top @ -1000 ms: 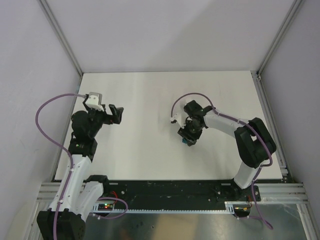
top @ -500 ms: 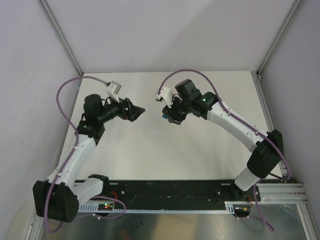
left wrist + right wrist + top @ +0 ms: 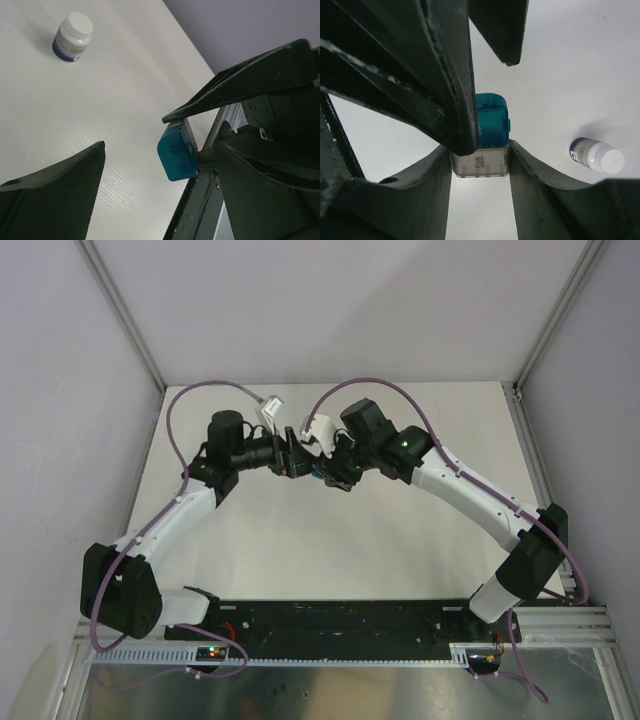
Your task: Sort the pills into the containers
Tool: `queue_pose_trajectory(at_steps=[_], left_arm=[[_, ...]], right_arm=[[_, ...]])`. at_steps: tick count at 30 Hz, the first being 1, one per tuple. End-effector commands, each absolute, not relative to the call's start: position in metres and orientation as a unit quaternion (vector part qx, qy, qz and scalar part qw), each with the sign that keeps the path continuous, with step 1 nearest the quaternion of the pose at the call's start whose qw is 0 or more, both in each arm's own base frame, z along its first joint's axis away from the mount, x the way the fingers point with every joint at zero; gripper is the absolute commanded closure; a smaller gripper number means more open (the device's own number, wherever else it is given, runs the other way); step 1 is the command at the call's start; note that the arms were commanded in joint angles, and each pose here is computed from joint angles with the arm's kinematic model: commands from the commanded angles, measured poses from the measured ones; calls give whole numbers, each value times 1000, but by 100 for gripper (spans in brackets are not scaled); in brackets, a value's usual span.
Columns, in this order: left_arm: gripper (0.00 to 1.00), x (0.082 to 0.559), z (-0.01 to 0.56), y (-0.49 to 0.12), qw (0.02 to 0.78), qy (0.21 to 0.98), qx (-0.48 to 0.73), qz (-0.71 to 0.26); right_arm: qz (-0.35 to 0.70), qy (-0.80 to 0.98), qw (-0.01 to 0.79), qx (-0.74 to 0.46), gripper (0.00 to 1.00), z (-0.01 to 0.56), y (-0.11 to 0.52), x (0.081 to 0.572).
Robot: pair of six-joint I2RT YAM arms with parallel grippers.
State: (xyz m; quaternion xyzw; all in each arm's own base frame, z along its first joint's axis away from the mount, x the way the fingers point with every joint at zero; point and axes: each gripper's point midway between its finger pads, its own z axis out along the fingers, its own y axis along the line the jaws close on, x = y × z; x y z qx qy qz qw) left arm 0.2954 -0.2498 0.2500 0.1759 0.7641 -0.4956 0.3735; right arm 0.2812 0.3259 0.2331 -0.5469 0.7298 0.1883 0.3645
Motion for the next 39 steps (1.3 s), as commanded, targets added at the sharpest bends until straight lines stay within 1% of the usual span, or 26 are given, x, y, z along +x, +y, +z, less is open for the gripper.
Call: queue_pose_trajectory(at_steps=[1, 6, 14, 19, 25, 27, 28, 30, 31, 33, 36, 38, 39], left_arm=[[9, 290, 264, -263, 356, 752, 185, -523], [20, 288, 258, -267, 344, 755, 187, -526], [41, 285, 255, -272, 330, 754, 195, -533], [60, 281, 255, -277, 314, 752, 200, -544], [73, 278, 256, -281, 300, 748, 201, -557], [79, 277, 257, -281, 298, 746, 201, -560], [85, 276, 257, -282, 297, 745, 203, -562], [95, 275, 259, -282, 297, 743, 204, -565], [97, 274, 260, -282, 297, 742, 204, -566], [99, 273, 262, -282, 297, 740, 204, -567], [100, 272, 264, -281, 299, 739, 203, -569], [100, 271, 266, -281, 298, 737, 204, -571], [100, 270, 266, -281, 298, 736, 205, -572]], right_arm=[[191, 722, 396, -534, 75, 258, 328, 283], [192, 723, 395, -533, 75, 257, 329, 282], [190, 724, 394, -533, 75, 254, 327, 281], [187, 724, 398, -531, 75, 255, 327, 282], [179, 727, 404, -525, 75, 256, 326, 286], [174, 730, 406, -521, 74, 255, 325, 288], [173, 731, 407, -519, 73, 255, 325, 289], [171, 734, 408, -516, 66, 255, 324, 290], [171, 735, 408, -514, 61, 254, 324, 290], [171, 737, 406, -512, 50, 253, 324, 290], [173, 738, 404, -513, 27, 253, 323, 288], [176, 737, 402, -514, 18, 253, 323, 286], [177, 737, 402, -514, 16, 253, 323, 285]])
